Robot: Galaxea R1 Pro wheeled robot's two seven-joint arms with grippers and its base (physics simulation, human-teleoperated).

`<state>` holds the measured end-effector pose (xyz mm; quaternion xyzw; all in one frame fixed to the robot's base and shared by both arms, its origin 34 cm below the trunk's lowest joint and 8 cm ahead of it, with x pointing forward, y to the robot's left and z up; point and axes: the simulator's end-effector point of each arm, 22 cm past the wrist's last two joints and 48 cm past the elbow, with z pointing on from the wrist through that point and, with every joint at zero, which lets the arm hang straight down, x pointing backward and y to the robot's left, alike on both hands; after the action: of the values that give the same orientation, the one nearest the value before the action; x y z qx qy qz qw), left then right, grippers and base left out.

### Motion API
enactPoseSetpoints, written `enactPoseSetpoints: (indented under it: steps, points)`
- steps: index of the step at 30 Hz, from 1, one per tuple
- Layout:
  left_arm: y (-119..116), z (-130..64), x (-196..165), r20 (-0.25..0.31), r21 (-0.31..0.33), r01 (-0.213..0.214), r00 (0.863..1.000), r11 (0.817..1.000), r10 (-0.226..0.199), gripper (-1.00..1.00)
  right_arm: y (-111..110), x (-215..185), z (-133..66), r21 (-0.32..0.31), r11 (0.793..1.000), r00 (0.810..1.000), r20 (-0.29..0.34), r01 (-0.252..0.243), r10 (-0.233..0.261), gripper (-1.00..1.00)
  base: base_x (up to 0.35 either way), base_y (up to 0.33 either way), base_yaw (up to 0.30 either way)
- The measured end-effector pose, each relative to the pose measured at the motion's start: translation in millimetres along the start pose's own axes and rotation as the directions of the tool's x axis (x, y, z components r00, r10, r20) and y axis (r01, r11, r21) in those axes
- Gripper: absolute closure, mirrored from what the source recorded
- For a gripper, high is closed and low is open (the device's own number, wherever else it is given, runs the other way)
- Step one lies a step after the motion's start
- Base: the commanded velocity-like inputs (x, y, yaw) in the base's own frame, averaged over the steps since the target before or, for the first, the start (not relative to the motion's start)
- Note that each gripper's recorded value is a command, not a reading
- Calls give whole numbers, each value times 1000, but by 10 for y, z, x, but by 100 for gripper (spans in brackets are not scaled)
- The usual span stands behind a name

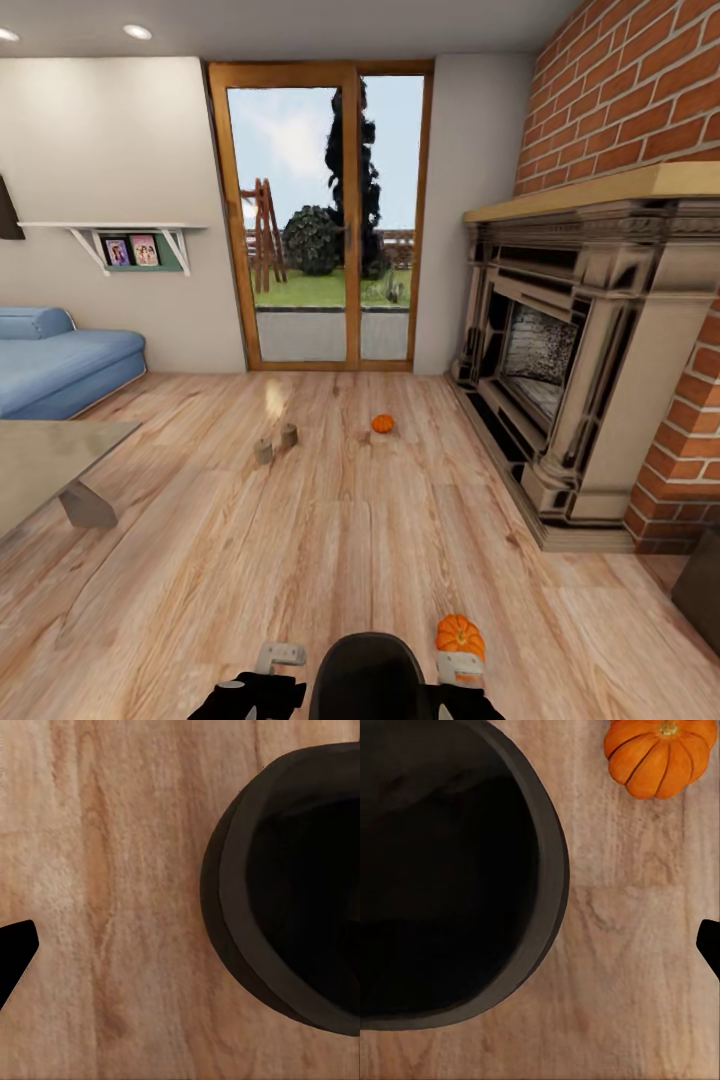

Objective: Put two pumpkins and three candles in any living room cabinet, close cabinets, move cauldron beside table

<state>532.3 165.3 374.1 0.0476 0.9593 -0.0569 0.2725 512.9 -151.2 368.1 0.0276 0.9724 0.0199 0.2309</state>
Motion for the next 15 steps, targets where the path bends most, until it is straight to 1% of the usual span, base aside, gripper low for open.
enactPoseSetpoints:
  steps: [3,7,15]
  points:
    - [1,0,0,0,0,0,1000,1000,0,-100,12,0,-1,-1,1000,1000,0,2,-2,-100,59,7,0]
    - [1,-1,10,-2,0,0,1000,1000,0,-100,25,-2,-4,-3,1000,1000,1,5,-5,-100,186,3,0]
    - [0,0,12,-2,0,0,1000,1000,0,-100,18,-2,-3,-1,1000,1000,1,6,-6,-100,135,0,0]
